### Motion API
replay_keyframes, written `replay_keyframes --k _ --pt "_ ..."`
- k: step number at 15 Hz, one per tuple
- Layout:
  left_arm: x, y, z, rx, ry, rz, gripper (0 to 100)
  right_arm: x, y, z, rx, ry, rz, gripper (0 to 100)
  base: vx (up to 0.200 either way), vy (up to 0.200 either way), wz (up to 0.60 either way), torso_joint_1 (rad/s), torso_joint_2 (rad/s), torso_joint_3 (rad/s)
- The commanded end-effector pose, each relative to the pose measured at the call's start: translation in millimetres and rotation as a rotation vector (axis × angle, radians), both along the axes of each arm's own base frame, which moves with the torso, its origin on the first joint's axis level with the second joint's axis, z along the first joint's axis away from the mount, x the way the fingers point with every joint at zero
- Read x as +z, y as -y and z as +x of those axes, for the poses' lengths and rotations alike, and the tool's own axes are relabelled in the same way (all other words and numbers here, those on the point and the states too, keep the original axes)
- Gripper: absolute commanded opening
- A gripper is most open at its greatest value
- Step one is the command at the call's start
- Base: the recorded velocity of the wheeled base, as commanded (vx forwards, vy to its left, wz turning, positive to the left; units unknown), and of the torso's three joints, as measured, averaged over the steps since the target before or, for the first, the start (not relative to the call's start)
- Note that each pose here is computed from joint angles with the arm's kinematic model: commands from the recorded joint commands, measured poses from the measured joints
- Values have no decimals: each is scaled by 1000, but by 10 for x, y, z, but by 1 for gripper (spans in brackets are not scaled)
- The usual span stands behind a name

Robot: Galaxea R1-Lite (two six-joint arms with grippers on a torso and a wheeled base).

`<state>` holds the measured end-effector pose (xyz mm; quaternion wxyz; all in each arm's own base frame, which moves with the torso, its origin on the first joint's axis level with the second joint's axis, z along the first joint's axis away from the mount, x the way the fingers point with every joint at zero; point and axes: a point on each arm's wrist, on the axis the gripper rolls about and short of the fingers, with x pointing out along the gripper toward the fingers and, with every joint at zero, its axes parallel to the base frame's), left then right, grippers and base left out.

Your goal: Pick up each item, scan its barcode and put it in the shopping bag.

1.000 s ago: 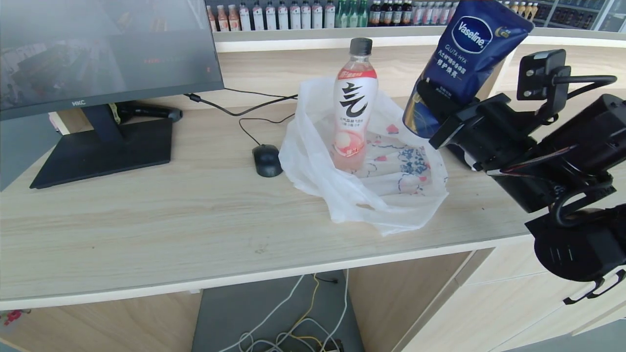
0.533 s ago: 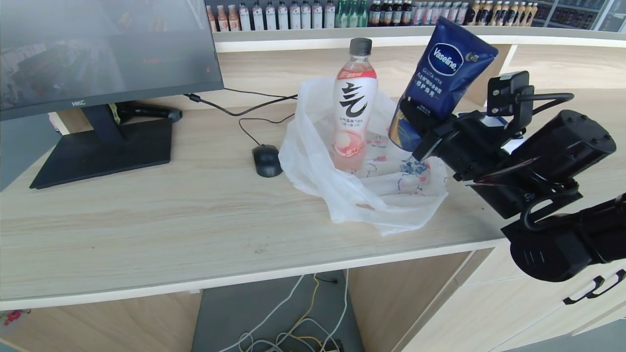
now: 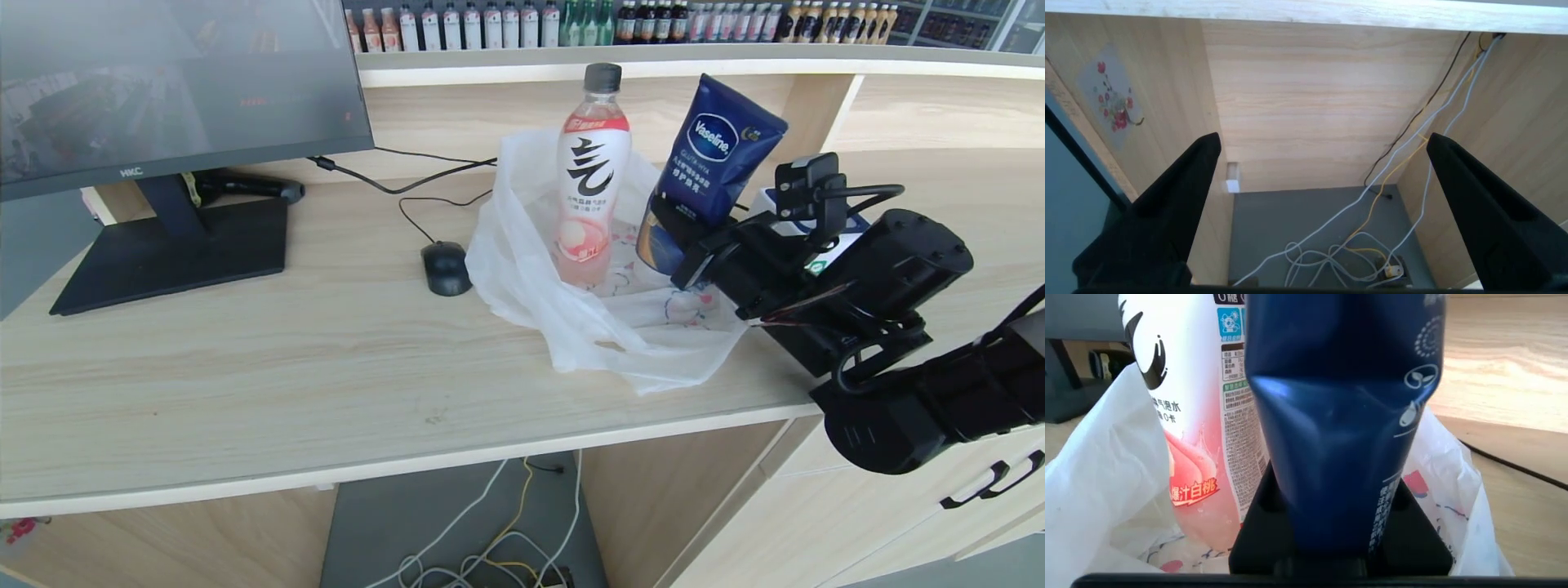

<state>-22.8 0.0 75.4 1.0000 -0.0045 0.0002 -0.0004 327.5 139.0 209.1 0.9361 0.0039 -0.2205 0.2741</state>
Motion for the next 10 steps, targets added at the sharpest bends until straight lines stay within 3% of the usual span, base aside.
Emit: replay_keyframes --k 1,10 --pt "0 0 0 1 0 0 100 -34 -7 16 1 -10 -3 0 0 0 0 0 0 0" --pt "0 0 0 1 0 -2 100 -109 -21 50 0 -26 -11 0 0 0 0 0 0 0"
